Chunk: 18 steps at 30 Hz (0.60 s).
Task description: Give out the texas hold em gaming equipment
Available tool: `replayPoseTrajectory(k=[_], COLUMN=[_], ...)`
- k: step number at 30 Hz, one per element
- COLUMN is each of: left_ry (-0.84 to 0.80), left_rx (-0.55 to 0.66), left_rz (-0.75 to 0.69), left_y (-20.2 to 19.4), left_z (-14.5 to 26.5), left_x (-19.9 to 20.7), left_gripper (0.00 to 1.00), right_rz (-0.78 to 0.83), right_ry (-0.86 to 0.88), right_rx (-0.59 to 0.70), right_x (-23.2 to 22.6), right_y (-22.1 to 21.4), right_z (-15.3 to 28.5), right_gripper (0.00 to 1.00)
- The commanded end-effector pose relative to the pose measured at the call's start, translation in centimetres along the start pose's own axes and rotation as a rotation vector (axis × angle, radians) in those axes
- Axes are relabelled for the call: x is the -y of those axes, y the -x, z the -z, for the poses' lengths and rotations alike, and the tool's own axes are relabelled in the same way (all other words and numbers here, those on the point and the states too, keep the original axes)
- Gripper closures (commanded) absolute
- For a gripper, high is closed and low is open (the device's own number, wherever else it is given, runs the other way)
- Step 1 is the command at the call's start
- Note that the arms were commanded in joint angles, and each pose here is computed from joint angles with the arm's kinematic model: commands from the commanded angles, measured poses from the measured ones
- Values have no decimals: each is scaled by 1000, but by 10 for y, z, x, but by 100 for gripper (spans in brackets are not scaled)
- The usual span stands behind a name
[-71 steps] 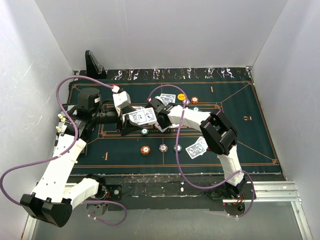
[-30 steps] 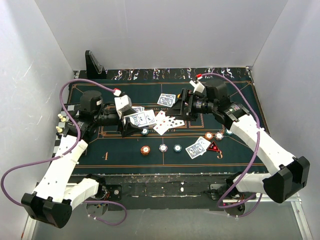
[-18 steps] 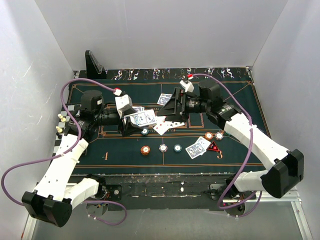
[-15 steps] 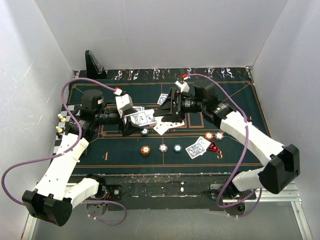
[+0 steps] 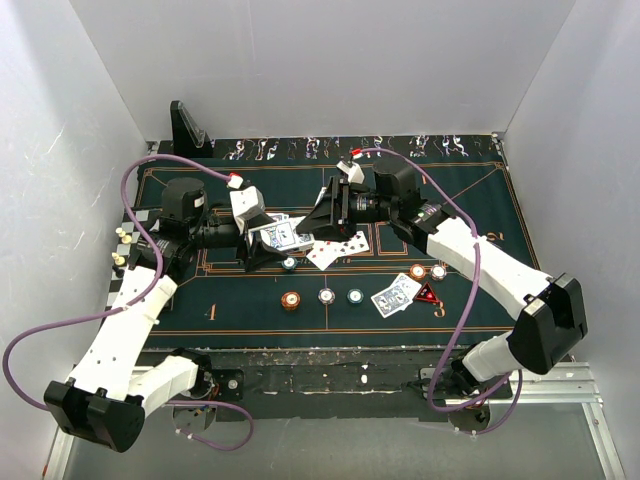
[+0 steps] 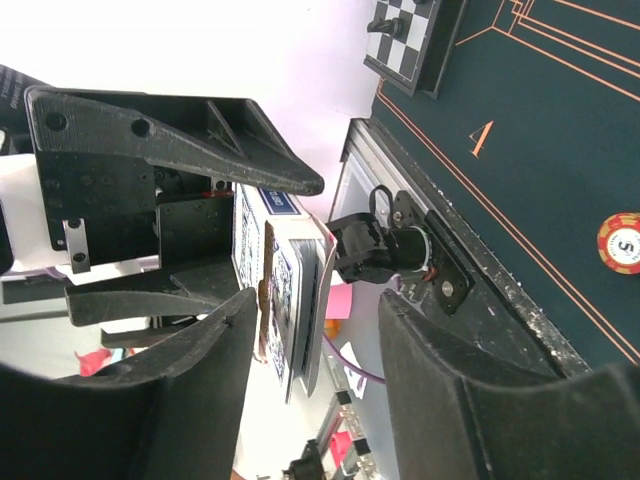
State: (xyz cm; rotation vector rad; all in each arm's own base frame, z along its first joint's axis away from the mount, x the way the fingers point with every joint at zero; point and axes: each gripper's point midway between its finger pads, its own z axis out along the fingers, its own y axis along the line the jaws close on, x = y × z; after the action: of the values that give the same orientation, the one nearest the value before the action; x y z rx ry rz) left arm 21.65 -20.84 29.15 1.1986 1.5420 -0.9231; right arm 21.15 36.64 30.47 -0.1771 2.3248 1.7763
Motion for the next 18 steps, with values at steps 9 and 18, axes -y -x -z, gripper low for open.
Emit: replayPoseTrajectory(k=[9,18], left_ry=[2,2], left_rx=[70,81], left_rz=[-62,-71], left_y=[30,35], left_z=[8,9], left_x=[5,6], left_gripper=[87,87], right_rz=[28,8], right_ry=[65,70], right_rx=[22,79], right_x=[-22,-14], right_y=[5,16], right_z=[6,24], right_gripper=[51,59])
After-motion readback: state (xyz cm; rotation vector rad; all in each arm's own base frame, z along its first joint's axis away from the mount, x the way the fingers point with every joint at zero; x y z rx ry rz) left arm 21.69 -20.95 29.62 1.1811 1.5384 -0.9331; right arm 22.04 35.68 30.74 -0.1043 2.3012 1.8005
